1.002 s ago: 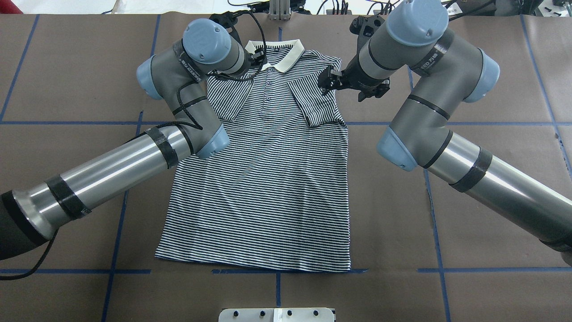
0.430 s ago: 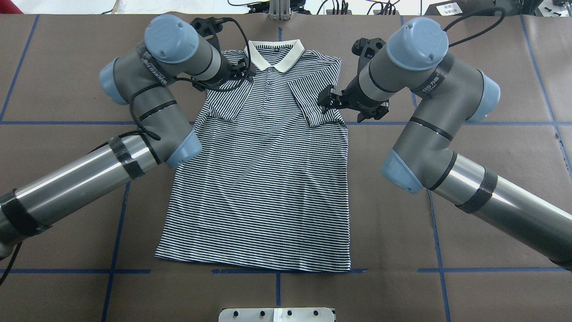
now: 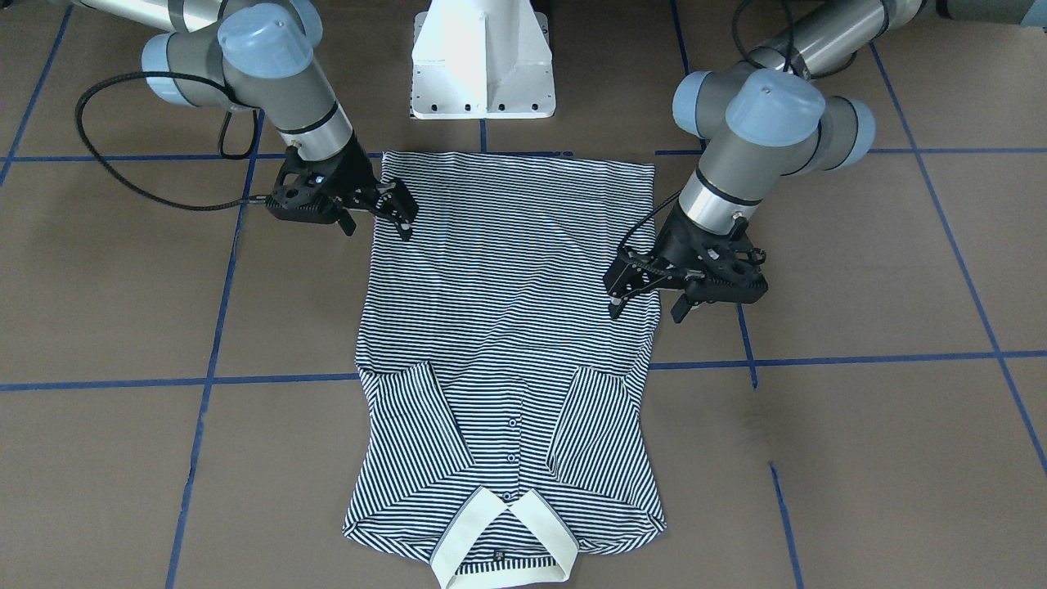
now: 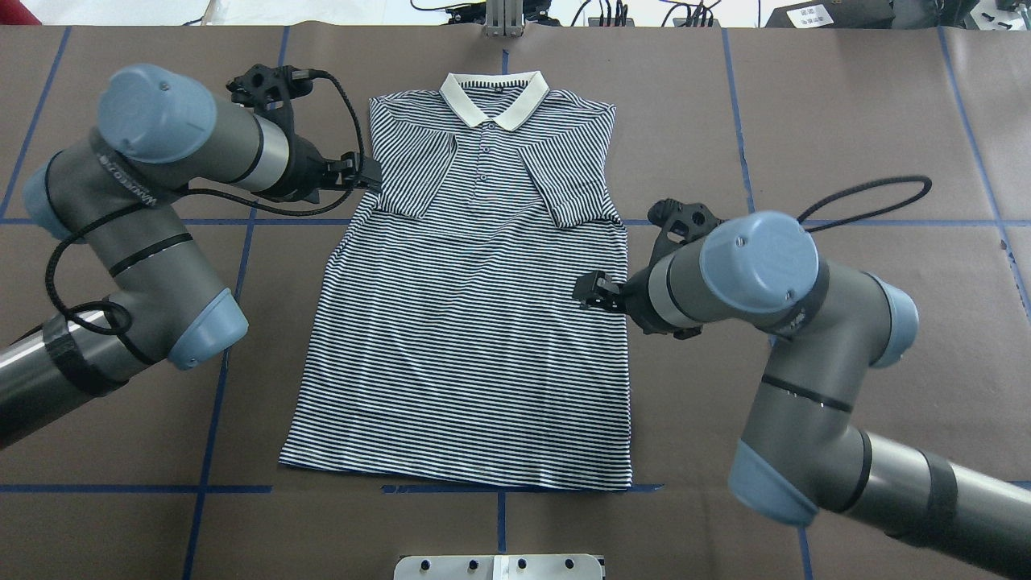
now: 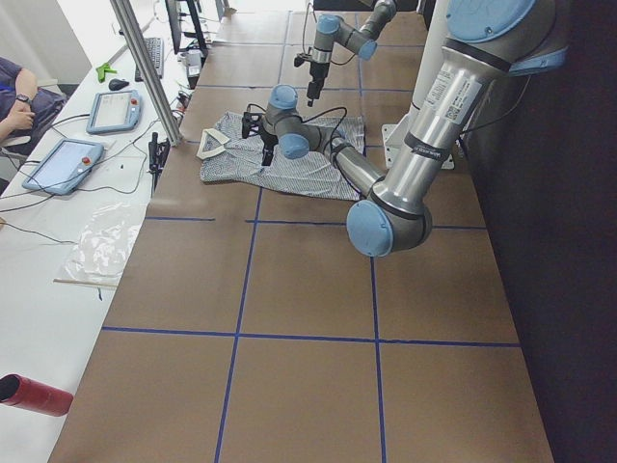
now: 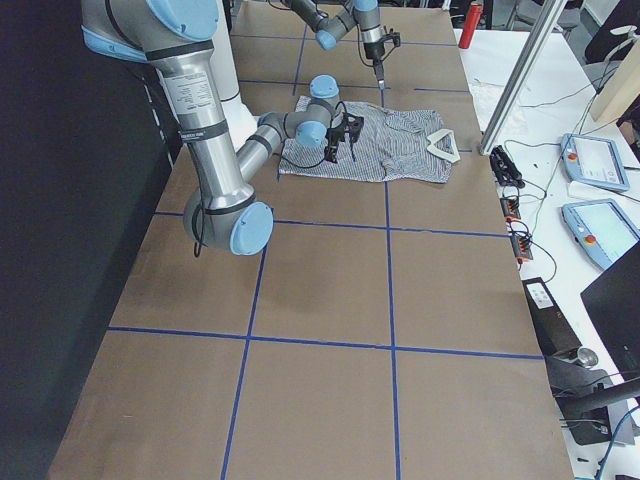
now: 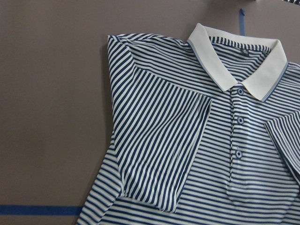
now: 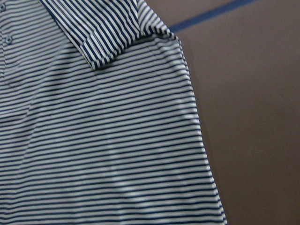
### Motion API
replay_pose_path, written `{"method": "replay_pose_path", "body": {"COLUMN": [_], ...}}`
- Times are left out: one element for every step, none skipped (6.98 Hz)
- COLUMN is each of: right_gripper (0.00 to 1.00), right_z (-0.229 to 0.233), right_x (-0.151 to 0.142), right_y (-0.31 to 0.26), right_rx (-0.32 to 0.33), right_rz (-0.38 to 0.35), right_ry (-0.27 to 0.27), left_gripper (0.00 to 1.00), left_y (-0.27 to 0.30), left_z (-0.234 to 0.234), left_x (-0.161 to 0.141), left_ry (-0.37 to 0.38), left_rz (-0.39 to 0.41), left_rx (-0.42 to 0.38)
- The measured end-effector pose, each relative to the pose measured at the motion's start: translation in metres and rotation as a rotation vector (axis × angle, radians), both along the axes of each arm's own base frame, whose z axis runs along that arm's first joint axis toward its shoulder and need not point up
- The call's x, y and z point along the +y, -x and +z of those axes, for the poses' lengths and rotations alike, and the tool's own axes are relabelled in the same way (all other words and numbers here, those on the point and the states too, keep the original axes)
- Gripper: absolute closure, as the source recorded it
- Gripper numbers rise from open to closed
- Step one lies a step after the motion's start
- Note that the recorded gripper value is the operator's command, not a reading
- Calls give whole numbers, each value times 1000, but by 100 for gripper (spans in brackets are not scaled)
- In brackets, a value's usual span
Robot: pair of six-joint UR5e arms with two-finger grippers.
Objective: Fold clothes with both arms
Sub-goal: 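Move the right gripper to the hem corner nearest the robot while the left arm withdraws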
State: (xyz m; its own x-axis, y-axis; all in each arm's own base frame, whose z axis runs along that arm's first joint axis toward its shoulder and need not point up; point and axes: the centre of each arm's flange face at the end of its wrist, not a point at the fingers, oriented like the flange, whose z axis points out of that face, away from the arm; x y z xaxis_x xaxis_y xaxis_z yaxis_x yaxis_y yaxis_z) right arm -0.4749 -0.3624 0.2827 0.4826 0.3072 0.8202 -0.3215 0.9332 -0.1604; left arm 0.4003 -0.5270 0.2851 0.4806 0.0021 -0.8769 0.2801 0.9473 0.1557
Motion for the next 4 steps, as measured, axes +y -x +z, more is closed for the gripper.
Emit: {"method": "replay_pose_path", "body": {"right_gripper": [1,2,3,6], "right_z": [9,20,32,40], "right_x": [45,84,110,129], "right_y": [13,24,30,34], "right_rx": [9,27,45,60], "right_rz": [14,12,3,-13], "right_ry": [14,20,24,26], "left_gripper": [0,0,0,0], "left_y": [6,8,9,8], "left_z": [4,7,8,8], "left_x": [6,8,8,9], "left_ry": [-7,-10,-10,-9], "left_rz": [7,9,10,11], "left_rx": [-4,-7,-9,-11]}}
